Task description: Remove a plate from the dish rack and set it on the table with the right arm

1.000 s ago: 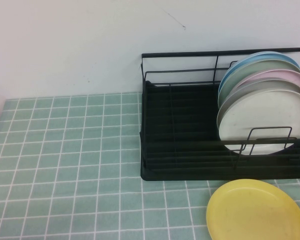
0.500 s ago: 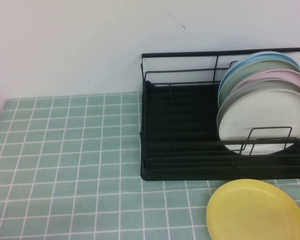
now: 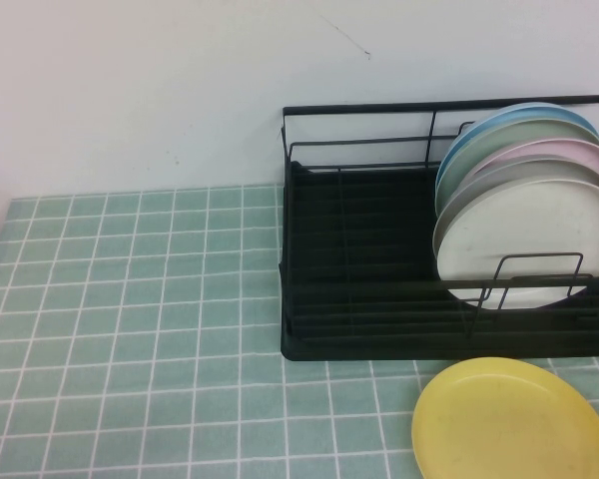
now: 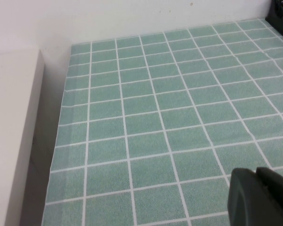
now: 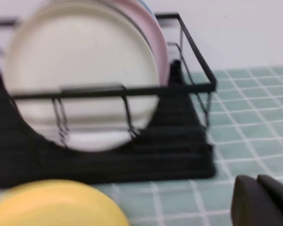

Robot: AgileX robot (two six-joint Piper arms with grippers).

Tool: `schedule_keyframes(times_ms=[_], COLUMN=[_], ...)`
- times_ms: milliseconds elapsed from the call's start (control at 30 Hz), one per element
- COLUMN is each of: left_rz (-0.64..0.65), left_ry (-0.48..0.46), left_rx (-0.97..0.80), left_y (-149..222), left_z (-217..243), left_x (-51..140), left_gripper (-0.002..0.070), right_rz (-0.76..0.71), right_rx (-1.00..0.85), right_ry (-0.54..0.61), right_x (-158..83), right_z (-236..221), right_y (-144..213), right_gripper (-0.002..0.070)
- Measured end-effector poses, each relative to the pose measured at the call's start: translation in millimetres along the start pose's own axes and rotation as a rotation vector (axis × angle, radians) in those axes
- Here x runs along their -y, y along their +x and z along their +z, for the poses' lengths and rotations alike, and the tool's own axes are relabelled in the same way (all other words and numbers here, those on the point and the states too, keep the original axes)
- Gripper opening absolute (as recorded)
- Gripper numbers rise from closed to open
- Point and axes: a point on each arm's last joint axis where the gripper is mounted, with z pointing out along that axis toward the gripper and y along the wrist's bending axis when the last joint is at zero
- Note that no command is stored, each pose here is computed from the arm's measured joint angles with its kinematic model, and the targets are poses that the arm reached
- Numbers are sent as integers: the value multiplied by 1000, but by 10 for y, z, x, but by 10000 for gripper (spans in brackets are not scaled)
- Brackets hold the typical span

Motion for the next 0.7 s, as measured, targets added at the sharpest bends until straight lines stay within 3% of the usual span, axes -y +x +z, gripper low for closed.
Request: schedule_keyframes(times_ms=[267, 567, 700], left_rz=[0, 0, 0], left_ry=[0, 0, 0], left_rx=[0, 0, 0], left_y=[0, 0, 0], left_z=[0, 0, 0], left_x=[0, 0, 0], left_gripper=[-3, -3, -3], right_rz=[358, 501, 474], right_rx=[73, 66, -8], right_ry=[-82, -129, -190], right_x=[-61, -98, -169], right_z=[-5, -9, -29], right_y=[-78, -86, -66], right_gripper=[-1, -1, -1])
